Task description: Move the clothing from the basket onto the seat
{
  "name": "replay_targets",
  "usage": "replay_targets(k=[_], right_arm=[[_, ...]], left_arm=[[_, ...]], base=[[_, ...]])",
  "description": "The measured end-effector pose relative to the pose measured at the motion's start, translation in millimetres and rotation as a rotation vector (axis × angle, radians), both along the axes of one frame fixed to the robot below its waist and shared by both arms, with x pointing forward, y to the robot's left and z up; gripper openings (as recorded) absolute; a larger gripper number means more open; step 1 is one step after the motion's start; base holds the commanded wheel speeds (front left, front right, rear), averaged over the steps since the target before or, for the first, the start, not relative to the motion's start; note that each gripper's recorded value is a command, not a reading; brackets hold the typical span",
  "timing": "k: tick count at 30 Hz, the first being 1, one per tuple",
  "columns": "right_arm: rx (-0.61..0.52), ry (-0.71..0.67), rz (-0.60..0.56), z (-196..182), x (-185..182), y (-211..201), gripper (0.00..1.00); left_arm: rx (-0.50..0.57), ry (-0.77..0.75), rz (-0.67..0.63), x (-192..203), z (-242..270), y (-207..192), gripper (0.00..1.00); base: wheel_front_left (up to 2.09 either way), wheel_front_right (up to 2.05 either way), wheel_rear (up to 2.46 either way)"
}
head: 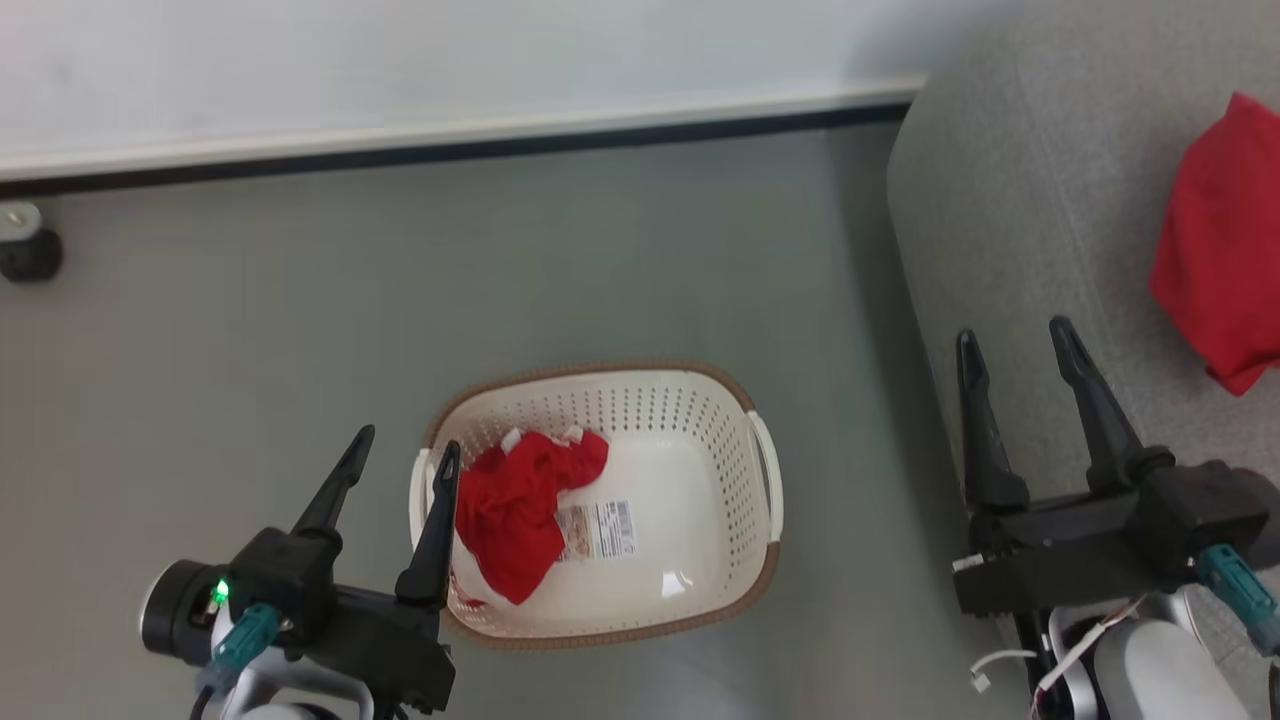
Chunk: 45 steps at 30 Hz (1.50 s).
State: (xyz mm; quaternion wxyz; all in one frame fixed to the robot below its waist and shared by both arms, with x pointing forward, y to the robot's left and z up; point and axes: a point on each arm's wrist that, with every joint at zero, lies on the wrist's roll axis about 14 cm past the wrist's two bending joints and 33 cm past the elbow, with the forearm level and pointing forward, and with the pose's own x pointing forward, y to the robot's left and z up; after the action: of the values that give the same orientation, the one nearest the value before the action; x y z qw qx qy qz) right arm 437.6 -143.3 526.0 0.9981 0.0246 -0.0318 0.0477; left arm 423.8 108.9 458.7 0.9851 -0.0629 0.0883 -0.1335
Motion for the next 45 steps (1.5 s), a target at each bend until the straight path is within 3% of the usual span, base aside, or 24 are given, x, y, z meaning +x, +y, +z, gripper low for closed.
replay_targets(k=[19,32,45], right_arm=[[-0.019,0.046,-0.006,-39,55,8,1.0],[-0.064,0.128,-0.065,-81,59,-14,1.0],[-0.081,0.204,-0.121,-112,48,-36,1.0]], left_arm=[[0.179,0.333,-0.209,39,-146,-31,1.0],[0.322,0.497,-0.409,35,-239,-57,1.0],[0.458,0.579,-0.562,30,-300,-73,1.0]], base=[[0.0,0.0,0.0],[0.0,0.0,0.0],[0.0,0.0,0.0]])
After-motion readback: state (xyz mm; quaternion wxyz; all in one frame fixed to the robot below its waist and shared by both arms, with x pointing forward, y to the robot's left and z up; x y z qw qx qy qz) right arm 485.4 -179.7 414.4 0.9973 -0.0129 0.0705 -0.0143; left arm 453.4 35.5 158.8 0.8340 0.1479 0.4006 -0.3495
